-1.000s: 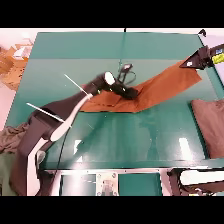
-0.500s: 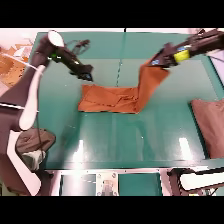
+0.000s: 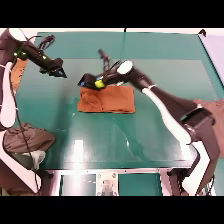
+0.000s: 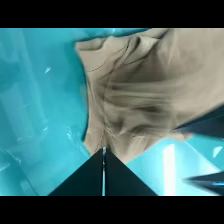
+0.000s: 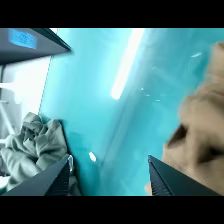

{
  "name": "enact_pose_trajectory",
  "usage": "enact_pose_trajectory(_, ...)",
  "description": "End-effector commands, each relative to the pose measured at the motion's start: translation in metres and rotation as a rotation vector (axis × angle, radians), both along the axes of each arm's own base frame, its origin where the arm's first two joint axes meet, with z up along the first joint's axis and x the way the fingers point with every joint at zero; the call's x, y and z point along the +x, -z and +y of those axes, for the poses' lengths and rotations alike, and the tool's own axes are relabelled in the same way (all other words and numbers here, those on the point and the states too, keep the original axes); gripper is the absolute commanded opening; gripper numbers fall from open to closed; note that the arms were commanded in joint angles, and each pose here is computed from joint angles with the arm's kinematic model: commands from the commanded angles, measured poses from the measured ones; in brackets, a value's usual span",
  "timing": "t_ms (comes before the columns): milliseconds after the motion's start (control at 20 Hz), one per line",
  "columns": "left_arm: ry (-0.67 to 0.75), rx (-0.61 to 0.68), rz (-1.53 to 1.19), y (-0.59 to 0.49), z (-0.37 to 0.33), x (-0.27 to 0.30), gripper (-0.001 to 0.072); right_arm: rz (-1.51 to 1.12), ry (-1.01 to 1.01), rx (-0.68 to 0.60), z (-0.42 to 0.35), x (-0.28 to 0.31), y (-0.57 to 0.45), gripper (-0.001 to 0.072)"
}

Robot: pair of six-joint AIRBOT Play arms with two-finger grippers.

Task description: Fold the shirts.

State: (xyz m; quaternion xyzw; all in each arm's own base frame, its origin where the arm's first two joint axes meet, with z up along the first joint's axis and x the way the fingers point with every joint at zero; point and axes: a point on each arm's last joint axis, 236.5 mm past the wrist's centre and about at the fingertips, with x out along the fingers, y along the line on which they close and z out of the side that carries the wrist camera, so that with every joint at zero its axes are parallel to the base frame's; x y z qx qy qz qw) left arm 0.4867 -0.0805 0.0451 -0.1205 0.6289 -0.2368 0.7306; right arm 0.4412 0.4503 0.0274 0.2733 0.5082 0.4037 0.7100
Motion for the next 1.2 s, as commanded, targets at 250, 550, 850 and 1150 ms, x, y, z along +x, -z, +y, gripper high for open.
enact_pose_trajectory(250,-0.093,0.032,-0.013,0.005,0.044,0.009,0.0026,0.175,0.043,-0.249,-0.208,0.039,0.030,0.0410)
enact_pose_trajectory(550,-0.126,0.101,-0.005,0.012,0.059,0.010,0.0026,0.438,0.136,-0.294,-0.317,0.002,0.083,0.0473)
enact_pose_trajectory(850,-0.133,0.102,-0.003,0.012,0.060,0.011,0.0026,0.487,0.099,-0.312,-0.276,-0.030,0.126,0.0540)
enact_pose_trajectory(1150,-0.132,0.102,-0.003,0.012,0.059,0.010,0.0027,0.290,0.204,-0.181,-0.207,0.018,0.108,0.0153)
